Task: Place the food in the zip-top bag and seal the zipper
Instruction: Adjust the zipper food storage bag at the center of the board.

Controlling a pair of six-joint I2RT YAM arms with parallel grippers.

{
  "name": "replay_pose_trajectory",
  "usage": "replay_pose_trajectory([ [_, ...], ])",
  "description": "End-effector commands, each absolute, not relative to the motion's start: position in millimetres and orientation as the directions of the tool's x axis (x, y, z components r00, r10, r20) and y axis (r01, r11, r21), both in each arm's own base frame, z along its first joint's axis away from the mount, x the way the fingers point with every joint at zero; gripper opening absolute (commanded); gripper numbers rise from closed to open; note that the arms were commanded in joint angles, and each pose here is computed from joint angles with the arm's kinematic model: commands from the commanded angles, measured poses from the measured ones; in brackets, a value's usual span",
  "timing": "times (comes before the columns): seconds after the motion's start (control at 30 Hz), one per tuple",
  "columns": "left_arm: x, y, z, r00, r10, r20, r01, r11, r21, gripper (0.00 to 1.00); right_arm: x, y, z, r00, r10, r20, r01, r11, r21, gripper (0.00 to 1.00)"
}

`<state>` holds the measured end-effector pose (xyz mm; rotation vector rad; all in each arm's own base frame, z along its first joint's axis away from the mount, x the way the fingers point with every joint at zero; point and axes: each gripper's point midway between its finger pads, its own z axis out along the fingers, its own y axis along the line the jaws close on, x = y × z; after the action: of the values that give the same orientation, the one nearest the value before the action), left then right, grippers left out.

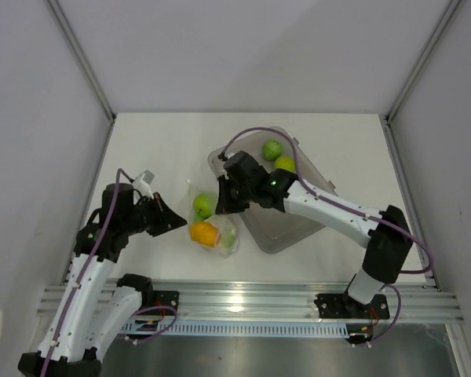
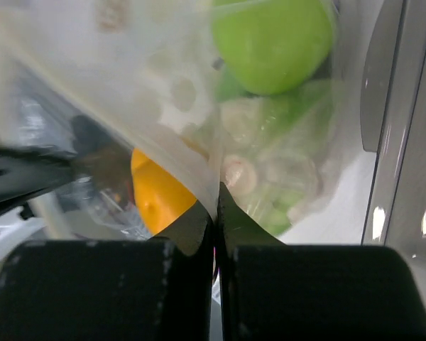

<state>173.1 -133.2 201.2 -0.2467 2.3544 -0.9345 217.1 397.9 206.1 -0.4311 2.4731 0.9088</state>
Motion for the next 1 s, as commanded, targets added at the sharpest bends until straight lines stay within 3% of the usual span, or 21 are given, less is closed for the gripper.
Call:
replay_pose_trajectory([
  [0.0,173.2,-129.7,279.0,-0.651,-0.413,-0.637,0.205,0.712,-0.671,0.01,212.3,411.3,233.7,-0.822,-0.108,-0.560,-0.470,0.684,0.558,0.00],
  [0.17,180.1,-114.8,302.9,-0.513,-0.501,-0.697,0.199,0.721,-0.664,0.01,207.7,406.6,250.3,-0.789,-0.099,-0.607,-0.475,0.725,0.499,0.00],
  [0.27,194.7,-121.6,249.9,-0.598,-0.495,-0.630,0.131,0.715,-0.687,0.01,211.1,395.4,230.9,-0.794,-0.084,-0.602,-0.436,0.768,0.469,0.00],
  [0.4,199.9,-134.2,184.9,-0.738,-0.467,-0.487,0.027,0.701,-0.712,0.01,211.6,384.1,181.0,-0.848,-0.103,-0.521,-0.374,0.811,0.449,0.00],
  [0.53,199.4,-135.5,210.7,-0.695,-0.468,-0.546,0.096,0.691,-0.716,0.01,211.3,384.4,176.6,-0.834,-0.125,-0.537,-0.384,0.831,0.402,0.00],
  [0.6,196.7,-131.4,242.1,-0.632,-0.483,-0.606,0.150,0.691,-0.707,0.01,211.8,389.9,197.8,-0.817,-0.119,-0.564,-0.409,0.810,0.421,0.00],
  [0.77,188.8,-129.3,258.5,-0.594,-0.501,-0.629,0.181,0.679,-0.712,0.01,211.4,391.7,249.9,-0.761,-0.059,-0.647,-0.459,0.752,0.472,0.00],
  [0.97,186.4,-134.8,189.8,-0.720,-0.451,-0.527,0.086,0.696,-0.713,0.01,211.0,368.9,173.9,-0.839,-0.051,-0.541,-0.351,0.811,0.468,0.00],
])
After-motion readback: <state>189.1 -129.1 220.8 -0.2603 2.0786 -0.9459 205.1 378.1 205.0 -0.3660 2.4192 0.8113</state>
